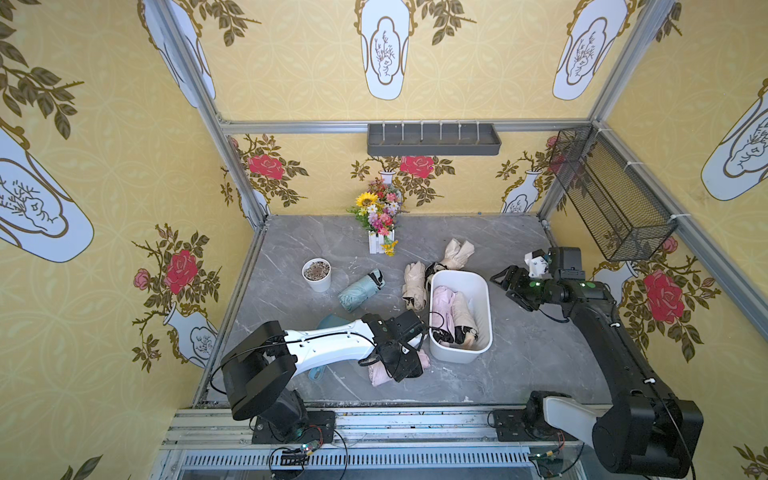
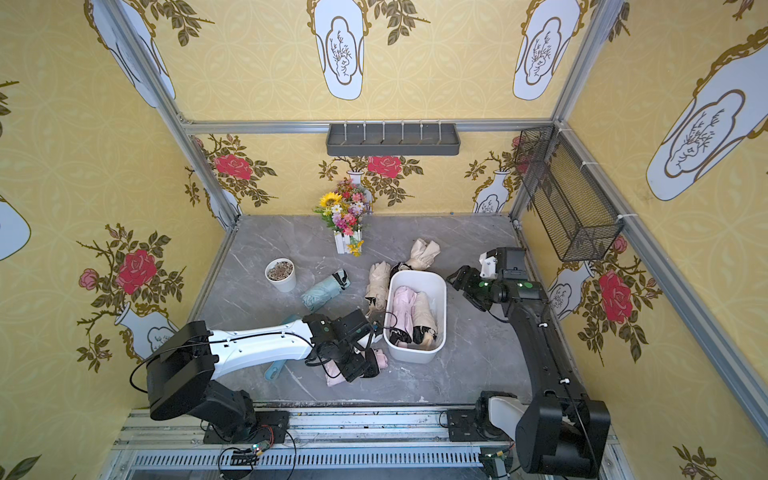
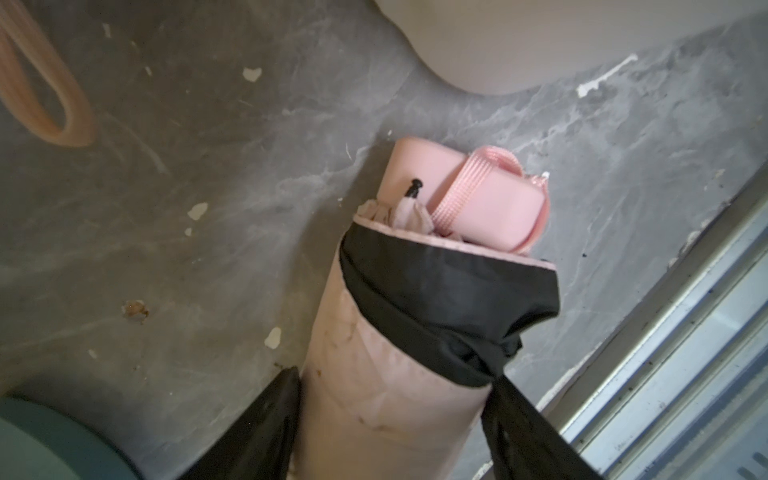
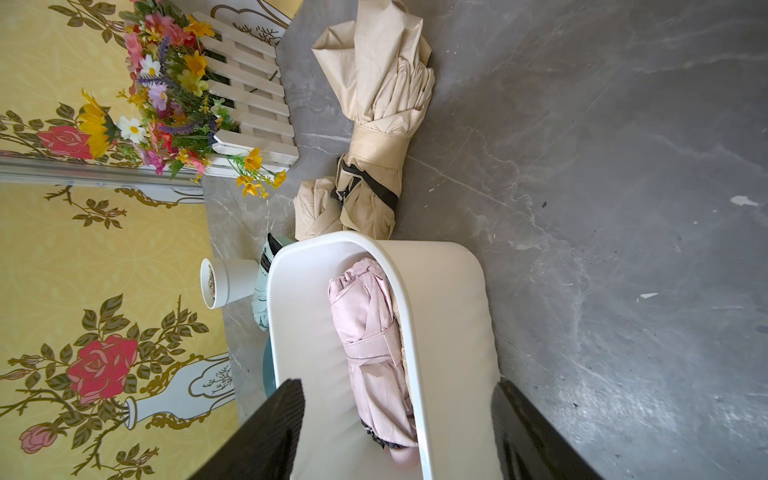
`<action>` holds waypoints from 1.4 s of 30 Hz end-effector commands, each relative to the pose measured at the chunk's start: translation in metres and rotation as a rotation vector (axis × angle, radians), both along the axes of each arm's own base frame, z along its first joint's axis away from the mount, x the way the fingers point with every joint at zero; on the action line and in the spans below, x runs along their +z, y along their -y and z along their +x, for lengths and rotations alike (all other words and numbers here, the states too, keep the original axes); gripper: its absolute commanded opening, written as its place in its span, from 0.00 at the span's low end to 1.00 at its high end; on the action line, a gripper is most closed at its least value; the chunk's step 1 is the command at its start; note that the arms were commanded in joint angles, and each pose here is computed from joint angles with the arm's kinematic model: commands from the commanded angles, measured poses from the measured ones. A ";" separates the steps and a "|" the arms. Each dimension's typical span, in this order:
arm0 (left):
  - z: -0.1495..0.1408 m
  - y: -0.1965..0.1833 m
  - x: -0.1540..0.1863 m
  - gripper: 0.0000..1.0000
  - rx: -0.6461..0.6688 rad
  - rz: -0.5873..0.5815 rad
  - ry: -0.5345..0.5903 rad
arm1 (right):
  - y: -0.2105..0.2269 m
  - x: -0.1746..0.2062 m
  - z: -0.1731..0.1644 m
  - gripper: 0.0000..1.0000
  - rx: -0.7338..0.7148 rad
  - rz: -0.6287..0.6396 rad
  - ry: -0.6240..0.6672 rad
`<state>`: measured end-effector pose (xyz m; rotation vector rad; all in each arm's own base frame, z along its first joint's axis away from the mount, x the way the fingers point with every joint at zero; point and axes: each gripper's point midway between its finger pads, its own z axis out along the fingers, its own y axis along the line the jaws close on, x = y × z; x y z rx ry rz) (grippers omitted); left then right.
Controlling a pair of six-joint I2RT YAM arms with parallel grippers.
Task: Put the umbrella into the storage box
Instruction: Pick up the umbrella from the center of the board.
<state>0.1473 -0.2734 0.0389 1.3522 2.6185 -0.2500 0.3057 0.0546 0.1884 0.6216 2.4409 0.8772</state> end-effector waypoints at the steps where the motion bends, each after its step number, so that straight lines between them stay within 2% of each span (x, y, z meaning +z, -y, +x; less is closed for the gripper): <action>1: -0.001 0.005 -0.004 0.69 -0.034 -0.020 -0.004 | -0.001 0.009 0.004 0.76 0.011 0.032 0.037; 4: -0.005 0.005 -0.010 0.66 -0.050 -0.018 -0.023 | 0.002 0.013 0.005 0.76 0.000 0.046 0.047; 7: -0.007 0.005 -0.014 0.58 -0.062 -0.007 -0.040 | 0.003 0.015 0.006 0.76 -0.005 0.053 0.049; 13: -0.010 0.004 -0.010 0.28 -0.078 -0.008 -0.051 | 0.004 0.012 0.006 0.76 -0.009 0.061 0.037; 16: -0.012 0.005 0.000 0.20 -0.087 -0.027 -0.049 | 0.005 0.012 0.007 0.76 -0.013 0.062 0.033; 20: -0.012 -0.004 0.007 0.15 -0.080 0.001 -0.040 | 0.006 0.012 0.006 0.76 -0.017 0.058 0.025; 26: -0.012 0.001 0.028 0.05 -0.038 -0.056 -0.035 | 0.009 0.007 0.002 0.76 -0.025 0.032 0.000; 29: -0.012 -0.004 0.033 0.00 -0.005 -0.022 -0.051 | 0.011 0.006 0.001 0.76 -0.028 0.022 -0.007; 33: -0.011 -0.013 0.039 0.00 0.020 0.030 -0.052 | 0.012 0.007 0.001 0.76 -0.033 0.015 -0.011; 42: -0.007 -0.014 0.104 0.00 -0.010 -0.101 0.049 | 0.014 0.011 0.003 0.76 -0.039 0.008 -0.008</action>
